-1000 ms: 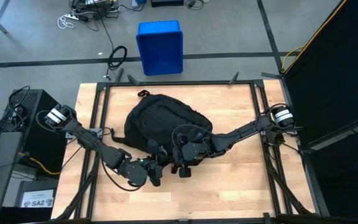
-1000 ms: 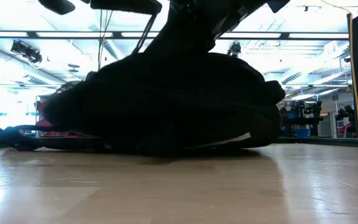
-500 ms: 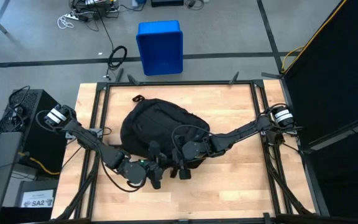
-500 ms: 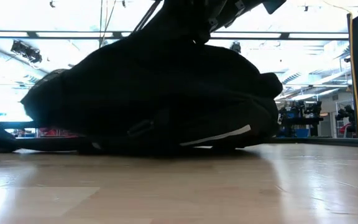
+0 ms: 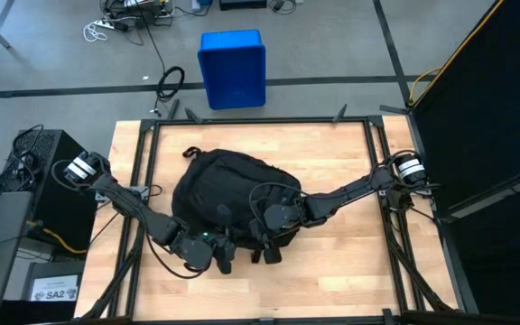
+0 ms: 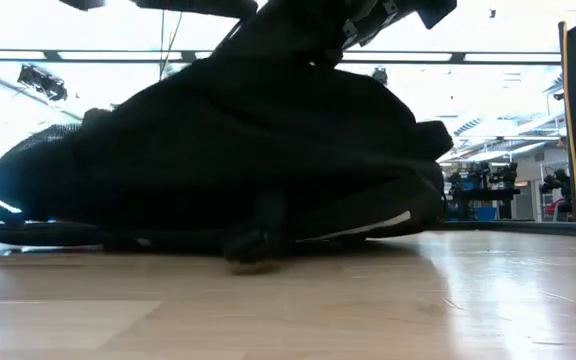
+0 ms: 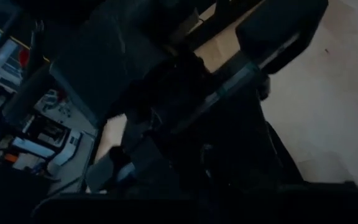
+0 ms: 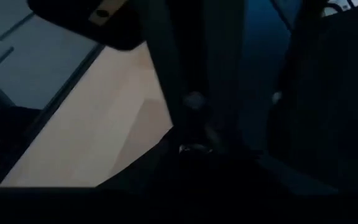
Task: Unpack backpack
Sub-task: Open the backpack
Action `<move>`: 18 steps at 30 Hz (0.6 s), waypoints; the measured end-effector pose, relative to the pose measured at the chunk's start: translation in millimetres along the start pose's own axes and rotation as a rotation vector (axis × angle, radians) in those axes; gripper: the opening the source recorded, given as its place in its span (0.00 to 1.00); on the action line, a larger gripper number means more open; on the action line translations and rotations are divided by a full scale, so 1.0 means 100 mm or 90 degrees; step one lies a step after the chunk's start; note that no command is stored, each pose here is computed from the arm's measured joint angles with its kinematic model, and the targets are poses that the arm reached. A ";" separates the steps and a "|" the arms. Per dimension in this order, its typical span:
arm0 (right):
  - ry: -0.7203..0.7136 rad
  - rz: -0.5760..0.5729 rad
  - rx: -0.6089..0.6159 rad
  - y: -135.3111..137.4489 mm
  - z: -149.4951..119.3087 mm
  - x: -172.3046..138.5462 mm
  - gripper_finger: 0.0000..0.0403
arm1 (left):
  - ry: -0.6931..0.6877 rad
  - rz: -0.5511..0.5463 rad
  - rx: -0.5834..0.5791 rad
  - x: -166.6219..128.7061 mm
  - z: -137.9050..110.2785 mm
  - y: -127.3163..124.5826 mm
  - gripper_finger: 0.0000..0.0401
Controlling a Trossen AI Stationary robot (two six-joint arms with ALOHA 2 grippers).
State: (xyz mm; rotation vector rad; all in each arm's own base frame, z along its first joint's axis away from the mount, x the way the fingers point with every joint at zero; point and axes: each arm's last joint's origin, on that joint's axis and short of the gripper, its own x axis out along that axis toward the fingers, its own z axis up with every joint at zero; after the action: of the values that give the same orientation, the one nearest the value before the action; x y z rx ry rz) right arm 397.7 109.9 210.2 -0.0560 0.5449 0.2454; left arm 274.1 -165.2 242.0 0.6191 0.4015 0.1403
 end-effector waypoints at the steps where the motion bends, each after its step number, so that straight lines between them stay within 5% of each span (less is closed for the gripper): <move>1: 0.009 -0.008 0.000 0.00 -0.01 0.00 0.35 | 0.004 -0.004 -0.007 -0.01 -0.01 -0.02 0.00; 9: 0.051 -0.027 0.005 -0.07 -0.07 -0.01 0.35 | 0.014 -0.047 -0.022 -0.18 -0.03 -0.19 0.00; 18: 0.018 0.029 0.057 -0.34 0.05 -0.12 0.34 | 0.022 -0.069 -0.017 -0.26 -0.15 -0.32 0.00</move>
State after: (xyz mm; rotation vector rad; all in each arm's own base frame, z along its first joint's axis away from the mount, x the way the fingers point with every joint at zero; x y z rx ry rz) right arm 398.7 75.0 220.7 0.0392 0.5856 0.2645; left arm 244.2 -189.5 220.6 0.5677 0.4652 0.0537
